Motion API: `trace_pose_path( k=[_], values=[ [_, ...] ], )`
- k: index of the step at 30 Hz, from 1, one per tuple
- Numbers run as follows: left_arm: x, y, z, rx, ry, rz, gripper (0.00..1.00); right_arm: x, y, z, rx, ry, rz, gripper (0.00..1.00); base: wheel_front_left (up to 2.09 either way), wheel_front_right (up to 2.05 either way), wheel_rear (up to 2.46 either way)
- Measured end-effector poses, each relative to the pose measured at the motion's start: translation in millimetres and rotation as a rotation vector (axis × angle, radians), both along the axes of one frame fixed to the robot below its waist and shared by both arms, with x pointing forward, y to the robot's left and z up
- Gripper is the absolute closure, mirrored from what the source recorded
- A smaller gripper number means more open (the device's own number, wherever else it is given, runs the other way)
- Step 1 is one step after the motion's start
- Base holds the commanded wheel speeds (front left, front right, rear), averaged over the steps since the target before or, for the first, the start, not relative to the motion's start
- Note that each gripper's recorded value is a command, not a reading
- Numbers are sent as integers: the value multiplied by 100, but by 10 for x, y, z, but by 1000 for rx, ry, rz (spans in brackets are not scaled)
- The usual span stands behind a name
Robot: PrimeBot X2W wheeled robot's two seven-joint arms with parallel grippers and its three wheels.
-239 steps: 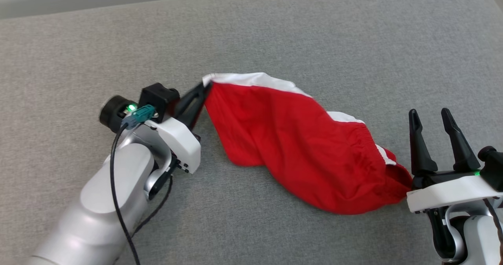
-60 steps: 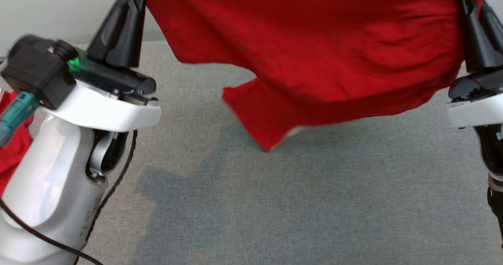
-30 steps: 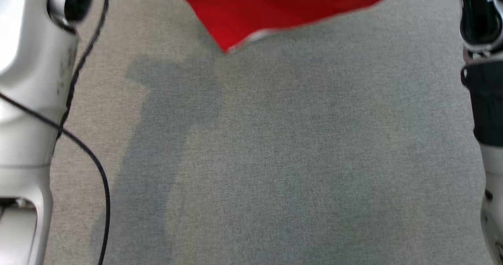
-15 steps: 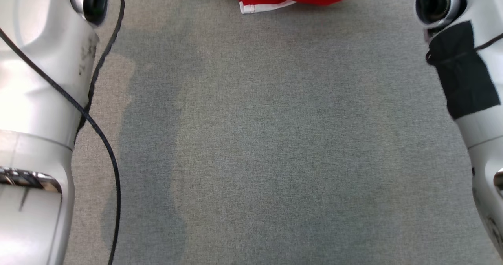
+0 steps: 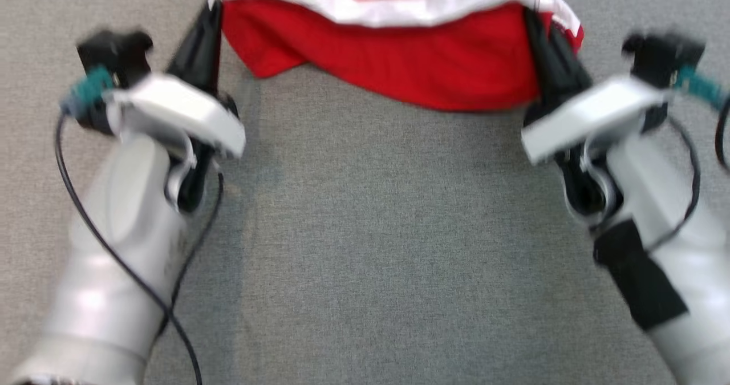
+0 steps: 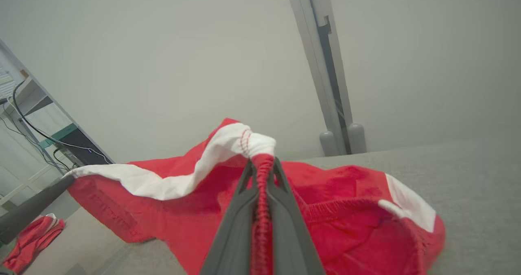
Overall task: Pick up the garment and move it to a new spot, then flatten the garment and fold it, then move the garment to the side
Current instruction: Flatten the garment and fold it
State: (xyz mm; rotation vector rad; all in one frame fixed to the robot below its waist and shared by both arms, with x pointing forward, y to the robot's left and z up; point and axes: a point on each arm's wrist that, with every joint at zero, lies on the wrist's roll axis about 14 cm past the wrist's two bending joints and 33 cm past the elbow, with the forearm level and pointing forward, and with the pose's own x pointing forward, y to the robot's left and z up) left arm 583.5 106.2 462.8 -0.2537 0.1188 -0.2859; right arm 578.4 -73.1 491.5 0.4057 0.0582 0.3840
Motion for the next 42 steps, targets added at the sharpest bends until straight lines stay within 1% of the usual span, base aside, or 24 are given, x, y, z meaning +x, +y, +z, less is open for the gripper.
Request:
trace_pose_path(
  k=[2, 4, 6, 8, 9, 10, 14, 23, 26, 30, 35, 39, 42],
  values=[
    [-190, 22, -67, -14, 5, 3, 100, -221, -14, -136, 22, 29, 7, 100, 0, 0, 0],
    [-418, 43, -148, -20, 14, 6, 100, -465, 27, -247, 18, 50, 37, 100, 0, 0, 0],
    [-637, 54, -180, -18, 13, 4, 100, -673, 78, -246, 31, 49, 64, 100, 0, 0, 0],
    [-815, 109, -144, -17, -5, 15, 100, -865, 83, -238, 8, 35, 90, 100, 0, 0, 0],
    [-980, 159, -96, -12, -24, 24, 100, -1062, 101, -231, 6, 31, 111, 100, 0, 0, 0],
    [-1069, 170, -88, -7, -29, 24, 100, -1147, 103, -228, 13, 33, 111, 100, 0, 0, 0],
    [-1411, 219, -77, 1, -33, 31, 100, -1463, 68, -226, 24, 42, 103, 100, 0, 0, 0],
    [-2033, 368, -1, -6, -31, 124, 100, -2068, -175, -206, 34, 55, 25, 100, 0, 0, 0],
    [-2211, 392, 37, -7, -27, 143, 100, -2282, -251, -262, 32, 78, -2, 100, 0, 0, 0],
    [-2356, 394, 100, -8, -21, 153, 100, -2465, -300, -294, 53, 102, -32, 100, 0, 0, 0],
    [-2365, 355, 225, -17, -39, 148, 100, -2521, -349, -280, 69, 111, -62, 100, 0, 0, 0],
    [-2309, 287, 269, -15, -48, 112, 100, -2504, -395, -283, 63, 115, -83, 100, 0, 0, 0],
    [-2140, 226, 349, 8, -81, 61, 100, -2407, -485, -298, 70, 122, -135, 100, 0, 0, 0]
  ],
)
